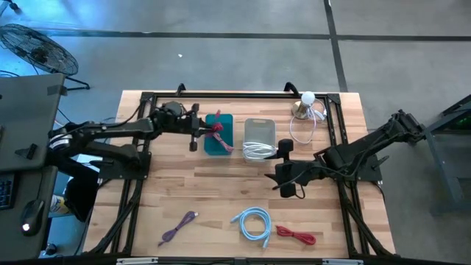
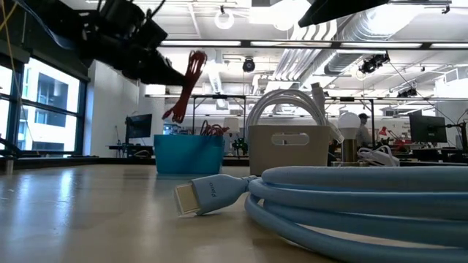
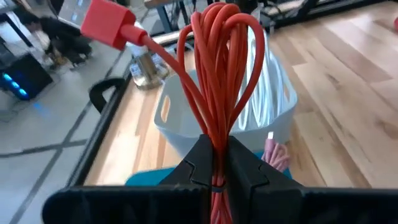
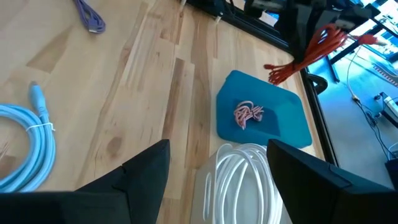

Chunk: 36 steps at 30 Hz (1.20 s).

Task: Pick & Place USB Port
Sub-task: Put the top red charger cable into the blue bin

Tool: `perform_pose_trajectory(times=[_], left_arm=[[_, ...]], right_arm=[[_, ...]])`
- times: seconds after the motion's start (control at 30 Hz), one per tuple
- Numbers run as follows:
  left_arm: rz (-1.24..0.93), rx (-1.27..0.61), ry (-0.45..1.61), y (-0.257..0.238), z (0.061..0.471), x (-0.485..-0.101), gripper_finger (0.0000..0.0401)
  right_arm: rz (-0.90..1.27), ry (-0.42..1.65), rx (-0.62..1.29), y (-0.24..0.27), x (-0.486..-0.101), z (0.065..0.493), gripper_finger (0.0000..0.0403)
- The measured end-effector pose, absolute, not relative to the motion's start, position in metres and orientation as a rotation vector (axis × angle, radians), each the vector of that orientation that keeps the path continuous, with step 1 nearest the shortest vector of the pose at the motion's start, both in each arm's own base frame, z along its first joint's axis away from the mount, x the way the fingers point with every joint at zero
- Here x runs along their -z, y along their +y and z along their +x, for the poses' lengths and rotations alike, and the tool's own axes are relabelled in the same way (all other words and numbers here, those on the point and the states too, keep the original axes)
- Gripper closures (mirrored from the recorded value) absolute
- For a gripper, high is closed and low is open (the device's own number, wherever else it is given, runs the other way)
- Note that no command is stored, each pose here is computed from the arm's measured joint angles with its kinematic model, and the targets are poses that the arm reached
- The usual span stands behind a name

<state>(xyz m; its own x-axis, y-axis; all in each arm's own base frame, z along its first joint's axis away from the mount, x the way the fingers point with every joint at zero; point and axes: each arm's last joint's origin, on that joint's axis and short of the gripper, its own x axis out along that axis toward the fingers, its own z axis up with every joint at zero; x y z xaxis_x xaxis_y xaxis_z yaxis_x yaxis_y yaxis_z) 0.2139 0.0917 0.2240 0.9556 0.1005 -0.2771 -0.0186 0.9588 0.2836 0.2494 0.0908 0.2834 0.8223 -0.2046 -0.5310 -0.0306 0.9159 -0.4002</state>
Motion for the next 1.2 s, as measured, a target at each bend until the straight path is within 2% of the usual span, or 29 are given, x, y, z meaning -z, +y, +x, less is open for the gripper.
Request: perform_pose_trajectory(times=[0.3, 1.2], left_arm=[[0.235, -0.005, 0.307, 0.111, 0.220, -0.206, 0.0388], [0.250, 0.065, 0.378, 0.121, 0.240, -0.164, 0.0388]], right_arm=[[-0.392, 0.598, 0.111, 0.091, -0.284, 0.249, 0.0142], [-0.357, 0.586, 0.118, 0.091, -0.284, 0.250, 0.0142]])
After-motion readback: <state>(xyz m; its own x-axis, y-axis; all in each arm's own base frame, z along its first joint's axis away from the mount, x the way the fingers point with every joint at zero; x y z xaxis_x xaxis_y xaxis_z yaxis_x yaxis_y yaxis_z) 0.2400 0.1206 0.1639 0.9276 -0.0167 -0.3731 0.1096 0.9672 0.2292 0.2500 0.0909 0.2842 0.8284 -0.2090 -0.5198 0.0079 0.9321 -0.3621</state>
